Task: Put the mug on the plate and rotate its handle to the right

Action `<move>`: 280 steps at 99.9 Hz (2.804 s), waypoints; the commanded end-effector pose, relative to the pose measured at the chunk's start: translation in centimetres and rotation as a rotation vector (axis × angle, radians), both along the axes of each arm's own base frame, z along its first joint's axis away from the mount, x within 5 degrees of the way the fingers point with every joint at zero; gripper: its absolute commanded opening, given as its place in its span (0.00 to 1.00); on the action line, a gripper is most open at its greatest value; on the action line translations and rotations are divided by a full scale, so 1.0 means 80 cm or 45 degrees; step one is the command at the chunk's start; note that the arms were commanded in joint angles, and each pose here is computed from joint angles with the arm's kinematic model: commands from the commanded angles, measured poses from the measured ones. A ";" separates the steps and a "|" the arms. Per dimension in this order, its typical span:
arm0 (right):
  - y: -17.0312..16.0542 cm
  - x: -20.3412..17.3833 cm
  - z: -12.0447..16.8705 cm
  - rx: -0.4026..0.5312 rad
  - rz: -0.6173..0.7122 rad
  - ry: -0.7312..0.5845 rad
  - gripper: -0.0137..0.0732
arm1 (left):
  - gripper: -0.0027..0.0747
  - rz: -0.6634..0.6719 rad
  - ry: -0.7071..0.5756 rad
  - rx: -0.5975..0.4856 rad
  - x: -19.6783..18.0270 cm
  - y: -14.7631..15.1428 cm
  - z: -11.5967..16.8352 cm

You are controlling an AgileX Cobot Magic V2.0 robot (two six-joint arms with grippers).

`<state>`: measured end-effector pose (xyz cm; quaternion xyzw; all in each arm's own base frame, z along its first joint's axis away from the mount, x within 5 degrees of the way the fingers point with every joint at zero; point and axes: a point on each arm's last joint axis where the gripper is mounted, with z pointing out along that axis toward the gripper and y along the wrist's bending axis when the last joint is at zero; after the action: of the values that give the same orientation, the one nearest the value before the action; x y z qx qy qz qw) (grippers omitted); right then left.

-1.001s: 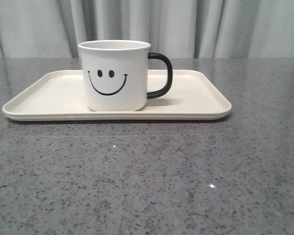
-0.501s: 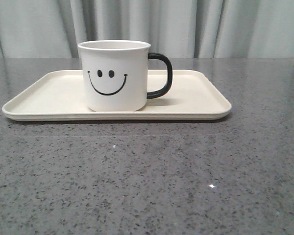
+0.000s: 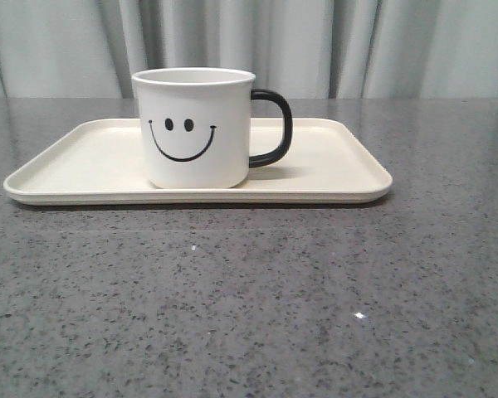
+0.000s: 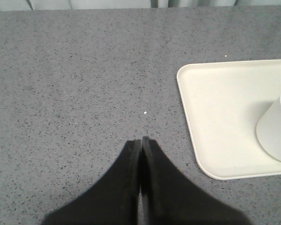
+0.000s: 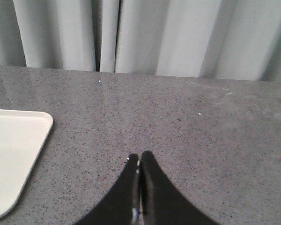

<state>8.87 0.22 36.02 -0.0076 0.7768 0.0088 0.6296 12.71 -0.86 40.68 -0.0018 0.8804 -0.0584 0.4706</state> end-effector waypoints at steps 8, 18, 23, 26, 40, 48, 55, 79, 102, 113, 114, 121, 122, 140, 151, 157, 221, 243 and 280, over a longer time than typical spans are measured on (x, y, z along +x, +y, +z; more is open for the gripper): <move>-0.003 -0.001 0.018 0.005 -0.041 -0.124 0.02 | 0.01 0.001 -0.108 -0.041 0.001 -0.002 0.015; -0.003 -0.001 0.018 0.005 -0.041 -0.124 0.02 | 0.01 0.001 -0.108 -0.041 0.001 -0.002 0.015; -0.003 -0.001 0.018 0.005 -0.041 -0.124 0.02 | 0.01 0.001 -0.108 -0.041 0.001 -0.002 0.015; -0.003 -0.001 0.018 0.005 -0.041 -0.124 0.02 | 0.01 0.001 -0.108 -0.041 0.001 -0.002 0.015; -0.003 -0.001 0.018 0.005 -0.041 -0.124 0.02 | 0.01 0.017 -0.115 0.026 0.001 0.002 0.015; -0.003 -0.001 0.018 0.005 -0.041 -0.124 0.02 | 0.01 0.020 -0.138 0.055 0.001 0.004 0.017; -0.003 -0.001 0.018 0.005 -0.041 -0.124 0.02 | 0.01 -0.006 -0.166 0.120 -0.006 0.004 0.016; -0.003 -0.001 0.018 0.005 -0.041 -0.124 0.02 | 0.01 -0.025 -0.650 0.101 -0.043 0.000 -0.021; -0.003 -0.001 0.018 0.005 -0.041 -0.124 0.02 | 0.01 0.022 -0.953 0.035 -0.082 0.004 -0.112; -0.003 -0.001 0.018 0.005 -0.041 -0.124 0.02 | 0.01 0.038 -1.010 0.023 -0.091 0.006 -0.153; -0.003 -0.001 0.018 0.005 -0.041 -0.124 0.02 | 0.01 0.038 -1.007 0.024 -0.091 0.006 -0.159; -0.003 -0.001 0.018 0.005 -0.041 -0.124 0.02 | 0.01 0.046 -1.022 0.021 -0.092 0.007 -0.183; -0.003 -0.001 0.018 0.005 -0.041 -0.124 0.02 | 0.01 0.048 -1.031 0.020 -0.093 0.007 -0.185; -0.003 -0.001 0.018 0.005 -0.041 -0.124 0.02 | 0.01 0.071 -1.099 0.018 -0.092 0.009 -0.225; -0.003 -0.001 0.018 0.005 -0.041 -0.124 0.02 | 0.01 0.053 -1.086 0.057 -0.094 0.008 -0.226; -0.003 -0.001 0.018 0.005 -0.041 -0.124 0.02 | 0.01 0.051 -1.095 0.072 -0.095 0.008 -0.226; -0.003 -0.001 0.018 0.005 -0.041 -0.124 0.02 | 0.01 0.050 -1.078 0.074 -0.095 0.008 -0.227; -0.003 -0.001 0.018 0.005 -0.041 -0.124 0.02 | 0.01 0.050 -1.078 0.074 -0.095 0.008 -0.227; -0.002 -0.004 0.019 0.003 -0.033 -0.137 0.02 | 0.01 0.050 -1.078 0.074 -0.095 0.008 -0.227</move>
<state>8.87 0.22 36.02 -0.0076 0.7768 0.0088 0.6296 5.50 -0.29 21.99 0.0208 0.6454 -0.0187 0.7633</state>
